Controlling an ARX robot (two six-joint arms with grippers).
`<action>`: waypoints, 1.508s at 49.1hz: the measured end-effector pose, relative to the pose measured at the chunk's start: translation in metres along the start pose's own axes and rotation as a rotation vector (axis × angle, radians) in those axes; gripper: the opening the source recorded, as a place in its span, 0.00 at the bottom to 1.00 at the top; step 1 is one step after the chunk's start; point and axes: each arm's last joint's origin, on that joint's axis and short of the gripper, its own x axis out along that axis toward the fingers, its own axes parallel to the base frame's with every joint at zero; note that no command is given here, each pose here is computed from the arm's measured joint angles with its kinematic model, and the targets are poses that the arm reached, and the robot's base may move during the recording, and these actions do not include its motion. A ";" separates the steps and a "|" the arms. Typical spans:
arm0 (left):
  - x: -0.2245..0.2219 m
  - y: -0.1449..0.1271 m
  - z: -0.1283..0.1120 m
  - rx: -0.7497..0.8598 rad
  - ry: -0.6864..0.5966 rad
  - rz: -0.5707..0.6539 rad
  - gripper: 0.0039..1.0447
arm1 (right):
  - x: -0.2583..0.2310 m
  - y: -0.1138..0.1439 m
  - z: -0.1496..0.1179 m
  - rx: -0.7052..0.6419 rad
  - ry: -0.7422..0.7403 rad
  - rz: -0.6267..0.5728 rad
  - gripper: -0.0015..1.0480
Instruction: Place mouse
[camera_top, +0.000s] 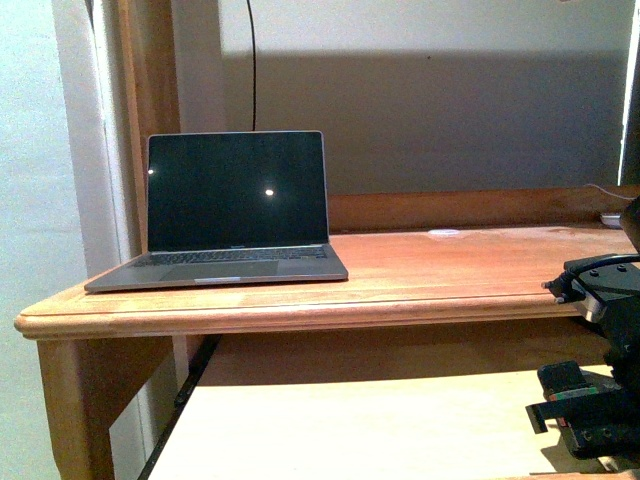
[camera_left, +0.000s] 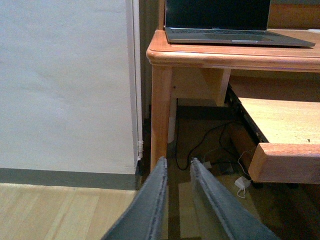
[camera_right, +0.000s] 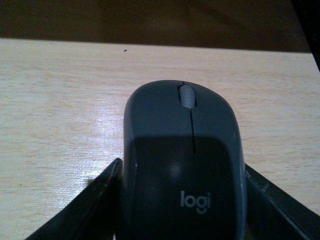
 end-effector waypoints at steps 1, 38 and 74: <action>0.000 0.000 0.000 0.000 0.000 0.000 0.26 | -0.001 0.000 0.000 0.002 -0.001 0.003 0.57; 0.000 0.000 0.000 0.001 0.000 0.000 0.93 | -0.049 0.057 0.119 0.075 -0.170 0.048 0.53; 0.000 0.000 0.000 0.001 0.000 0.000 0.93 | 0.056 0.152 0.172 0.054 -0.176 -0.116 0.53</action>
